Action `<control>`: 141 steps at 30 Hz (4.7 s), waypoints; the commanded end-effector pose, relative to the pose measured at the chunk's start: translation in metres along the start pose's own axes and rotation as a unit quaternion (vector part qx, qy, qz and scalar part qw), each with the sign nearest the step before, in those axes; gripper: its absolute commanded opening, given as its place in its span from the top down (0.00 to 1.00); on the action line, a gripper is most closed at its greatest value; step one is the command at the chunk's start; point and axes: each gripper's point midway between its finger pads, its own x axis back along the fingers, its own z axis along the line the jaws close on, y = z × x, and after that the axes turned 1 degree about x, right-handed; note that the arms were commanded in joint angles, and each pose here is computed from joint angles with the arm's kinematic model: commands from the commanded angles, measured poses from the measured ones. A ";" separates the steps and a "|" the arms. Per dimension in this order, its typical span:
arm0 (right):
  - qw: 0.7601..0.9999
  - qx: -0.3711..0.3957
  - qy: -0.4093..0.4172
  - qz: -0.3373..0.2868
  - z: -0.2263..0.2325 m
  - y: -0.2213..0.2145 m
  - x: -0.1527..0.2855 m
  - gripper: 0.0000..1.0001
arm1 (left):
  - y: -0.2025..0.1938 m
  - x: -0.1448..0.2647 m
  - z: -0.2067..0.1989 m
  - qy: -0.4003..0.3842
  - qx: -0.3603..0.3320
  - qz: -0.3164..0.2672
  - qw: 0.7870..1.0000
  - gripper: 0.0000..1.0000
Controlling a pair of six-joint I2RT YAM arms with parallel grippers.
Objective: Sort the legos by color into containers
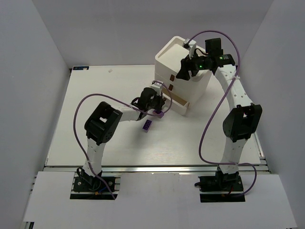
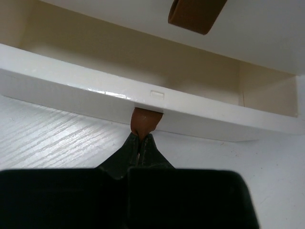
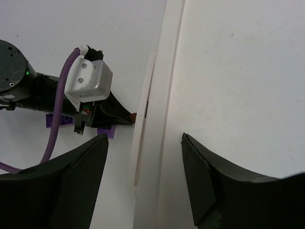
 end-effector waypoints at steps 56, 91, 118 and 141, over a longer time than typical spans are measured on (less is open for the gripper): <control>0.797 0.491 0.335 0.106 0.165 -0.141 -0.083 0.19 | 0.052 0.305 0.021 0.149 0.252 -0.095 0.951 0.03; 0.949 0.090 -0.066 0.295 0.093 -0.175 -0.160 0.23 | 0.048 0.315 0.024 0.159 0.239 -0.087 0.954 0.02; 0.949 0.167 -0.186 0.194 0.050 -0.069 -0.077 1.00 | 0.017 0.273 0.012 0.119 0.212 0.000 0.970 0.03; 0.924 0.182 -0.226 0.251 0.012 -0.100 -0.068 0.37 | -0.021 0.218 0.001 0.069 0.139 0.100 0.983 0.03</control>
